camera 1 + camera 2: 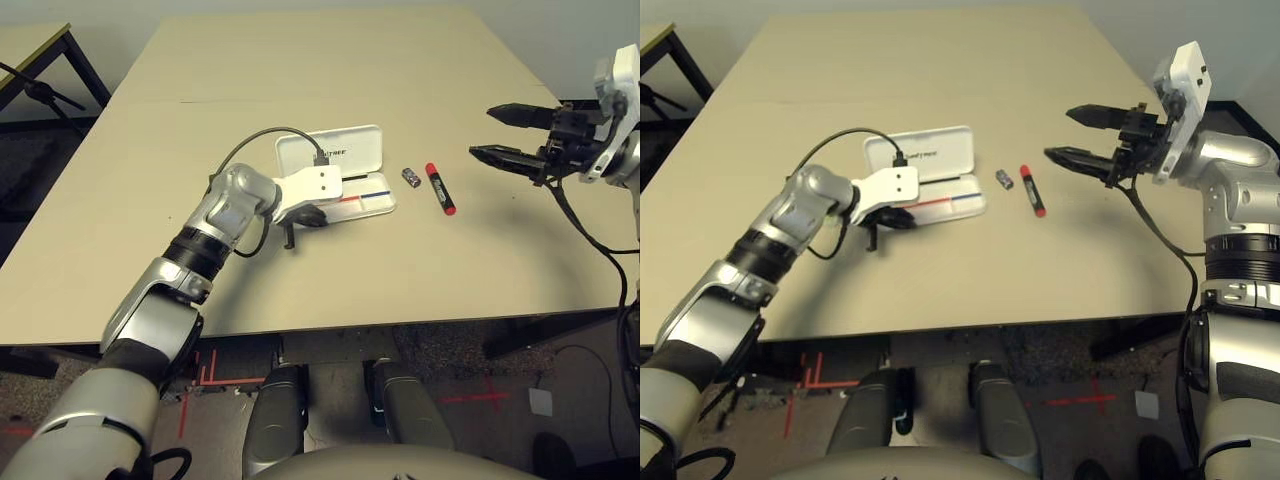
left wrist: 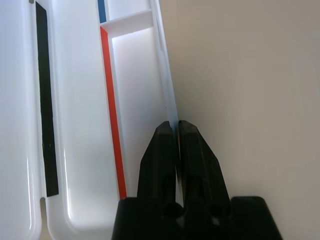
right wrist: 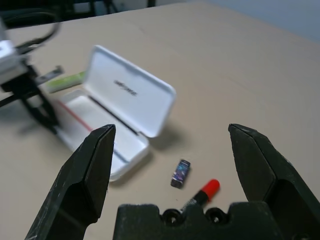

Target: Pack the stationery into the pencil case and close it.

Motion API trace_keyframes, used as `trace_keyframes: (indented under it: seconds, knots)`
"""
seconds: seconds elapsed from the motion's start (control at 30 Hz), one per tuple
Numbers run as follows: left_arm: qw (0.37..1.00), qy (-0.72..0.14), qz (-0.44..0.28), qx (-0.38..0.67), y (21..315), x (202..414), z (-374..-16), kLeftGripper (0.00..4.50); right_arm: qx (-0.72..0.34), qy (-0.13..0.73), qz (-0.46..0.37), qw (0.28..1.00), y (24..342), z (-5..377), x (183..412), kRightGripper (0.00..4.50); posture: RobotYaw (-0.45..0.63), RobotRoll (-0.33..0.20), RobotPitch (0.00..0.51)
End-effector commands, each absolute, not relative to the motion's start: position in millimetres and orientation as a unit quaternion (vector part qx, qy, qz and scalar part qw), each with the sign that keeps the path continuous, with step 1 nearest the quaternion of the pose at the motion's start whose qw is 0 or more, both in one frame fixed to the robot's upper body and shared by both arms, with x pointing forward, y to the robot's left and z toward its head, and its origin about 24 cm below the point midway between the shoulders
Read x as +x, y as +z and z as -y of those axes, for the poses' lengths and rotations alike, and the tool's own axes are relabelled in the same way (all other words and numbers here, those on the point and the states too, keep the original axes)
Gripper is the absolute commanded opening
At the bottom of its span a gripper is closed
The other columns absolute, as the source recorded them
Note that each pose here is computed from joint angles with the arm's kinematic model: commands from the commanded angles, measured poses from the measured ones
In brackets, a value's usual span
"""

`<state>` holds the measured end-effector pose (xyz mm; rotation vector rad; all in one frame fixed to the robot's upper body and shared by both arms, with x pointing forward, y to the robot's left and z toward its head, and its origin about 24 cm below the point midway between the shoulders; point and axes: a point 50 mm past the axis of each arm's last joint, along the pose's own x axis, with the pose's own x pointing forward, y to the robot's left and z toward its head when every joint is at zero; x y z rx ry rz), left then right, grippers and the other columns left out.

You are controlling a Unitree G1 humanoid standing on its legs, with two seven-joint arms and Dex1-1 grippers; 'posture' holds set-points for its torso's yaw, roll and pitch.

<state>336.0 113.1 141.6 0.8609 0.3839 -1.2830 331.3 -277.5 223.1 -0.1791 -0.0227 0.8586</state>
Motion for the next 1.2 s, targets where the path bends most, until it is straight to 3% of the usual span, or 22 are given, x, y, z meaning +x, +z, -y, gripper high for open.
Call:
trace_keyframes:
  seconds: [0.03,0.6,1.2]
  knots:
    - [0.686,-0.603,-0.146,0.379,148,323,-110,0.02,-0.074,0.360,0.000,0.930,221,289,334,4.50,-0.07,0.000,0.113]
    - [0.659,-0.644,-0.149,0.359,134,292,-106,0.02,-0.048,0.142,-0.125,0.981,181,298,342,4.50,-0.07,0.000,0.119]
    - [0.643,-0.651,-0.167,0.366,109,289,-109,0.02,0.026,0.152,-0.190,0.970,156,247,353,4.50,-0.08,0.000,0.127]
